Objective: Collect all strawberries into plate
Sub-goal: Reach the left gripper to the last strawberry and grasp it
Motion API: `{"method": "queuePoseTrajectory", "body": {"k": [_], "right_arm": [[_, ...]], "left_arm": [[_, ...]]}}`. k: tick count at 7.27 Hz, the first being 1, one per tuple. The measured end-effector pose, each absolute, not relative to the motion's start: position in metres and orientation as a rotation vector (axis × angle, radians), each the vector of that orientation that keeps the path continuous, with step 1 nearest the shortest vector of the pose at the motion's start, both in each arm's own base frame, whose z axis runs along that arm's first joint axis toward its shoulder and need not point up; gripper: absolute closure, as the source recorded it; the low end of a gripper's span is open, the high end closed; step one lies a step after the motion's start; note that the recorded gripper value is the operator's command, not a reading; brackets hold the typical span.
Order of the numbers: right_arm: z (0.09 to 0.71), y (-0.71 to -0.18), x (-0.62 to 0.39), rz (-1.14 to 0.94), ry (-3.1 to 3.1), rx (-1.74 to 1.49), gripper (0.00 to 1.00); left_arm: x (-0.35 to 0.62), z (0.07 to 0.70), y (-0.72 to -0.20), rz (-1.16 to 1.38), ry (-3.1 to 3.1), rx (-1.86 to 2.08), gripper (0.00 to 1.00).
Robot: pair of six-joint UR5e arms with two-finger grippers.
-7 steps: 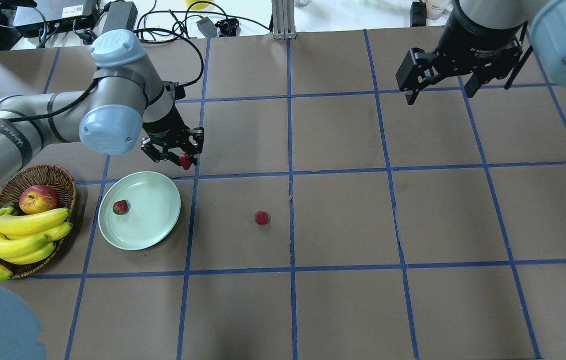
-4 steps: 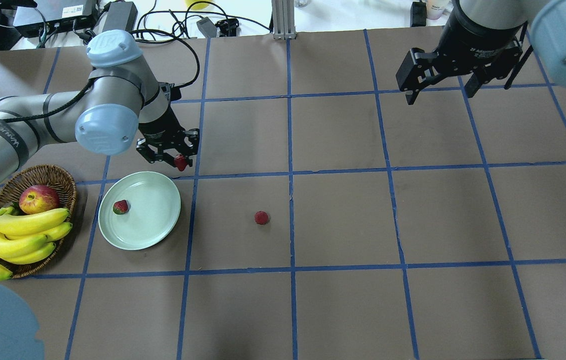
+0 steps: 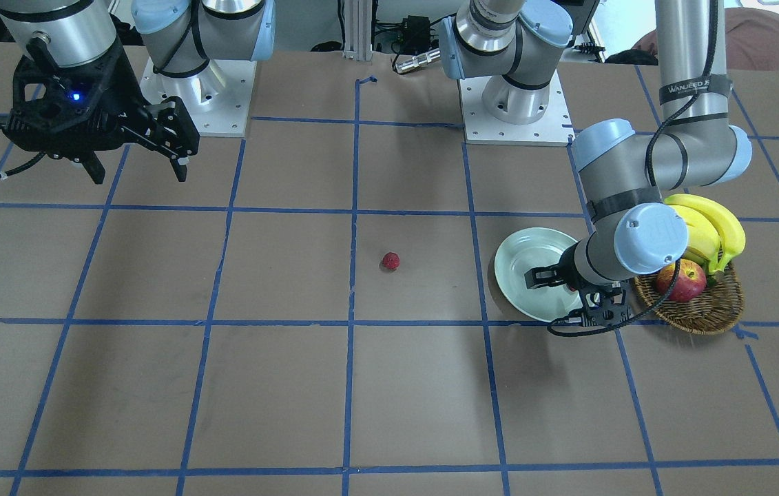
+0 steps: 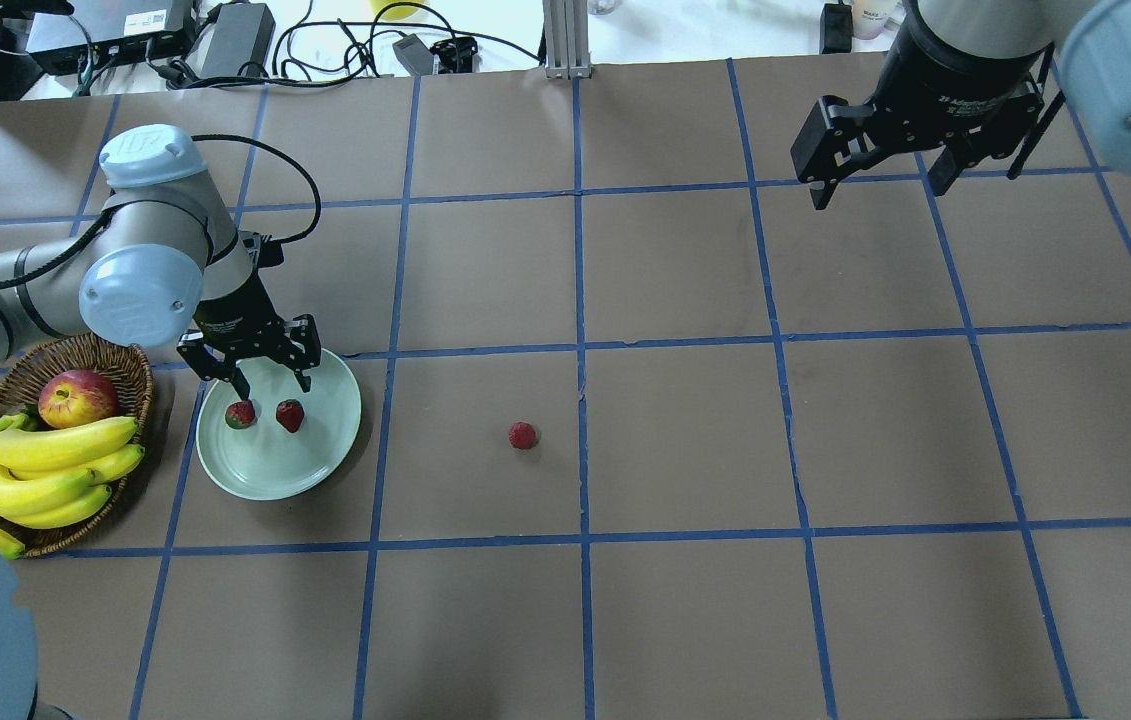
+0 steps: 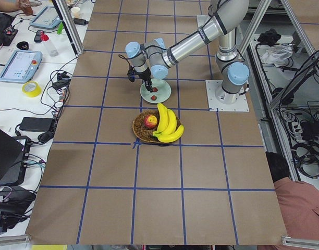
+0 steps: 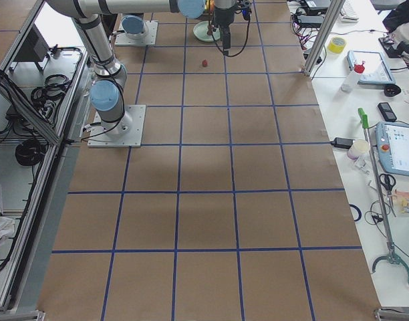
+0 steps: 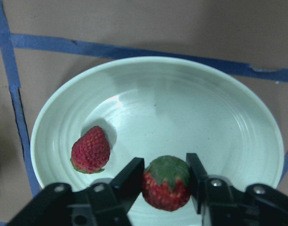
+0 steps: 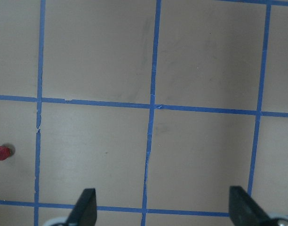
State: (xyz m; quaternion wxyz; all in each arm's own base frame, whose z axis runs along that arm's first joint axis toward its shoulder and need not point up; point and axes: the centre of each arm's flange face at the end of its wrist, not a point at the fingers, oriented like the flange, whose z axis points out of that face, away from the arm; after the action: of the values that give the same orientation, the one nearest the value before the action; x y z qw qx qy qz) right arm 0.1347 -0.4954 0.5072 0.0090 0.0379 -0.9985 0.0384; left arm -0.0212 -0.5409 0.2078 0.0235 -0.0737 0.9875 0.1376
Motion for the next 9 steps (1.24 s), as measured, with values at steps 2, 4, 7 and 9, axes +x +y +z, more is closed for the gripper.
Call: {"method": "queuePoseTrajectory", "body": {"k": [2, 4, 7, 9], "right_arm": [[0.507, -0.495, 0.135, 0.12, -3.119, 0.119, 0.0], [0.507, -0.495, 0.135, 0.12, -3.12, 0.113, 0.0], [0.507, -0.495, 0.135, 0.12, -3.12, 0.113, 0.0], [0.507, -0.495, 0.136, 0.12, -3.12, 0.113, 0.0]], "left_arm": [[-0.043, 0.226, -0.539, 0.371, 3.078, -0.225, 0.0], [-0.111, 0.245, -0.529, 0.318, 3.148, -0.274, 0.0], [-0.231, 0.247, -0.499, 0.268, 3.187, -0.423, 0.0], [-0.274, 0.235, -0.481, 0.307, 3.203, -0.446, 0.0]]}}
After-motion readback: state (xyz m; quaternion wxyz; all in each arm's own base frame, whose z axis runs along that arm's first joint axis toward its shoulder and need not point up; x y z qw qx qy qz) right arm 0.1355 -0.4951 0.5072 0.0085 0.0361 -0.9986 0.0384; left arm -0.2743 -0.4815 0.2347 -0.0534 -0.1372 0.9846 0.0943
